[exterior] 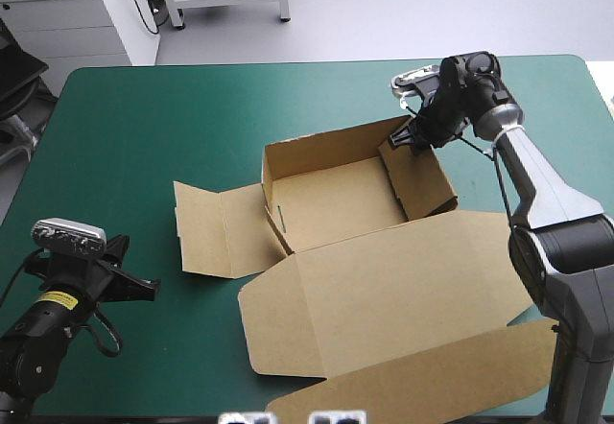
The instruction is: Fold the box
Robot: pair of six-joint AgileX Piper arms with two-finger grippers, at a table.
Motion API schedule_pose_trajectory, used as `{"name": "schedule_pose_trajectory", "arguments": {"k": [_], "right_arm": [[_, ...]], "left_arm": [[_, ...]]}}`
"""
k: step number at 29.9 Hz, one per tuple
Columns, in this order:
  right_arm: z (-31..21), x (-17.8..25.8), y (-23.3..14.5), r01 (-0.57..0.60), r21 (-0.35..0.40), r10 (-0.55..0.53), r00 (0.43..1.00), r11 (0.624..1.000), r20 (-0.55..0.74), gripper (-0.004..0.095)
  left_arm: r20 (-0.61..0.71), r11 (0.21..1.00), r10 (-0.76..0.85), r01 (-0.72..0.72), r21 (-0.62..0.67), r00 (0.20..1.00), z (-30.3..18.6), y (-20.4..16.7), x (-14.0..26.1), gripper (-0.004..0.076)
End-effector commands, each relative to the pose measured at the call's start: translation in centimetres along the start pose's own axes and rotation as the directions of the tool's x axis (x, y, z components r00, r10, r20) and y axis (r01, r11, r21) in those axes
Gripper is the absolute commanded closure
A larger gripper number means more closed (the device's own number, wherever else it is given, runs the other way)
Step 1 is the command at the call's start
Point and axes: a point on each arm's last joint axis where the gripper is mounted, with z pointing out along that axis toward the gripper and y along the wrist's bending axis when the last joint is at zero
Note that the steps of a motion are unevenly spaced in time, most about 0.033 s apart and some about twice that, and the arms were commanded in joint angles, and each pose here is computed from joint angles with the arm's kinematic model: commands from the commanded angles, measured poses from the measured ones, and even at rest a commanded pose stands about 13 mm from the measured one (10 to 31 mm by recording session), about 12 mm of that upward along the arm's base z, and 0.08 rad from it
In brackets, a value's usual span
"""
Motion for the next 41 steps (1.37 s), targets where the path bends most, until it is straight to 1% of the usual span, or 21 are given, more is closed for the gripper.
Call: {"name": "schedule_pose_trajectory", "arguments": {"k": [1, 5, 8, 13, 20, 23, 27, 33, 38, 41], "right_arm": [[-6.9, -0.1, -0.1, -0.008, 0.042, 0.002, 0.989, 0.999, 0.148, 0.0504], [-10.1, 0.5, 0.0, -0.015, 0.059, 0.002, 0.977, 0.998, 0.211, 0.0504], [-12.0, 0.9, 0.2, -0.018, 0.055, 0.004, 0.968, 0.998, 0.253, 0.0504], [-12.5, 1.1, 0.2, -0.019, 0.057, 0.003, 0.965, 0.998, 0.262, 0.0504], [-9.8, 0.4, 0.2, -0.022, 0.034, 0.015, 0.978, 0.999, 0.209, 0.0504], [-8.4, 0.1, 0.1, -0.044, 0.024, 0.039, 0.983, 0.999, 0.182, 0.0504], [-6.2, -0.3, 0.4, -0.058, -0.025, 0.061, 0.988, 0.998, 0.143, 0.0504], [-3.7, -0.4, 0.4, -0.065, -0.045, 0.068, 0.994, 0.997, 0.086, 0.0508], [-0.7, 1.0, 0.3, -0.064, -0.032, 0.063, 0.998, 0.997, -0.027, 0.0509], [0.7, 1.9, 0.5, -0.066, -0.038, 0.063, 0.995, 0.997, -0.083, 0.051]], "left_arm": [[0.091, 0.999, -0.015, 0.018, -0.029, 0.996, -0.5, 0.4, -1.4, 0.0732], [0.087, 0.999, -0.016, 0.018, -0.028, 0.996, -0.5, 0.4, -1.4, 0.0732], [0.087, 0.999, -0.016, 0.018, -0.028, 0.996, -0.5, 0.4, -1.4, 0.0732], [0.087, 0.999, -0.016, 0.018, -0.028, 0.996, -0.5, 0.4, -1.4, 0.0732], [0.087, 0.999, -0.016, 0.018, -0.028, 0.996, -0.5, 0.4, -1.4, 0.0732], [0.087, 0.999, -0.016, 0.018, -0.028, 0.996, -0.5, 0.4, -1.4, 0.0732], [0.087, 0.999, -0.016, 0.018, -0.028, 0.996, -0.5, 0.4, -1.4, 0.0732], [0.087, 0.999, -0.014, 0.017, -0.028, 0.996, -0.5, 0.4, -1.4, 0.0732], [0.089, 0.999, -0.014, 0.017, -0.029, 0.996, -0.5, 0.4, -1.4, 0.0732], [0.09, 0.999, -0.014, 0.016, -0.03, 0.996, -0.5, 0.4, -1.4, 0.0732]]}}
